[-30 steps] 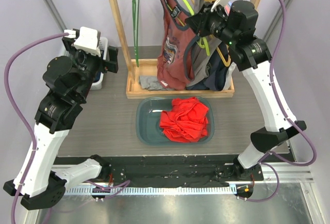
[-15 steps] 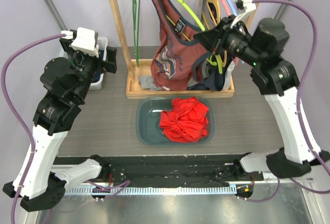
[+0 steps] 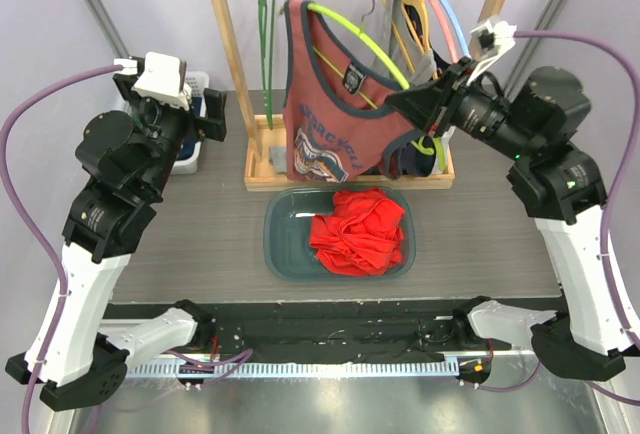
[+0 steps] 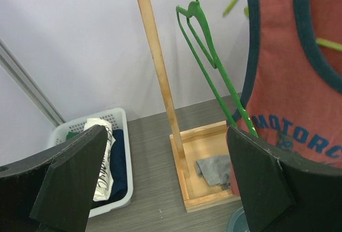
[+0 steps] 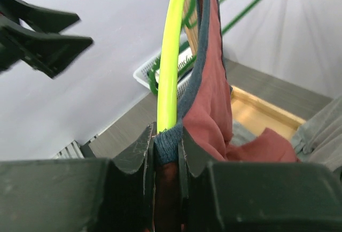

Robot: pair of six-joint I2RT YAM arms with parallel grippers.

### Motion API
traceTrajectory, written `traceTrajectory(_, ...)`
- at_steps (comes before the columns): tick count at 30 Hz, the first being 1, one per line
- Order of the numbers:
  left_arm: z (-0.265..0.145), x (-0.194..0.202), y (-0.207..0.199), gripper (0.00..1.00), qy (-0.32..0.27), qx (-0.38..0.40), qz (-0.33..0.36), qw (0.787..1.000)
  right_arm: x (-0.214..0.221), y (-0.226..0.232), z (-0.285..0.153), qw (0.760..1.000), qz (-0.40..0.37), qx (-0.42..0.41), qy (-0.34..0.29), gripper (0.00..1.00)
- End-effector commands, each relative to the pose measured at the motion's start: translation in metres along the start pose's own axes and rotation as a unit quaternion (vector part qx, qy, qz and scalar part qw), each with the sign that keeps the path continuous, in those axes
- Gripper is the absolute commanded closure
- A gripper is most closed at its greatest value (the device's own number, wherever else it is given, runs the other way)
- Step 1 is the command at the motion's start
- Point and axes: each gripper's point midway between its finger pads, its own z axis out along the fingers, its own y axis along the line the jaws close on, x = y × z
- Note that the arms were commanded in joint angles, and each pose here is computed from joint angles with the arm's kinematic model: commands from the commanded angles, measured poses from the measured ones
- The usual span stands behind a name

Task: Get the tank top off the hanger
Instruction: Pick up the hanger from the clothesline.

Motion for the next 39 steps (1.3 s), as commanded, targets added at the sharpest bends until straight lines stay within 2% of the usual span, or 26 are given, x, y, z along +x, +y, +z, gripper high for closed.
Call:
traceTrajectory(1, -0.005, -0.021, 0.004, 0.0, -0.03, 0.0, -0.02, 0.999, -0.129, 0.083, -0.066, 0.973, -0.093, -0.091, -0.19, 0.99)
traceTrajectory(3, -0.005, -0.021, 0.004, 0.0, -0.029, 0.0, -0.02, 0.999, -0.156, 0.104, -0.087, 0.96, -0.11, -0.112, -0.232, 0.99)
traceTrajectory(7, -0.008, -0.021, 0.007, 0.0, -0.031, -0.003, -0.02, 0.999, -0.181, 0.126, -0.111, 0.946, -0.123, -0.135, -0.269, 0.99)
traceTrajectory(12, -0.009, -0.02, 0.007, 0.0, -0.031, -0.003, -0.02, 0.999, -0.184, 0.142, -0.128, 0.94, -0.117, -0.159, -0.279, 0.99)
traceTrajectory(21, -0.01, -0.02, 0.004, 0.0, -0.03, 0.008, -0.02, 0.999, -0.16, 0.137, -0.127, 0.949, -0.102, -0.161, -0.251, 0.99)
traceTrajectory(36, -0.012, -0.021, 0.005, 0.0, -0.032, 0.007, -0.025, 0.999, -0.176, 0.15, -0.132, 0.94, -0.112, -0.184, -0.266, 0.99)
traceTrajectory(39, -0.014, -0.021, 0.006, 0.0, -0.033, 0.007, -0.027, 0.999, -0.164, 0.141, -0.121, 0.948, -0.1, -0.177, -0.245, 0.99)
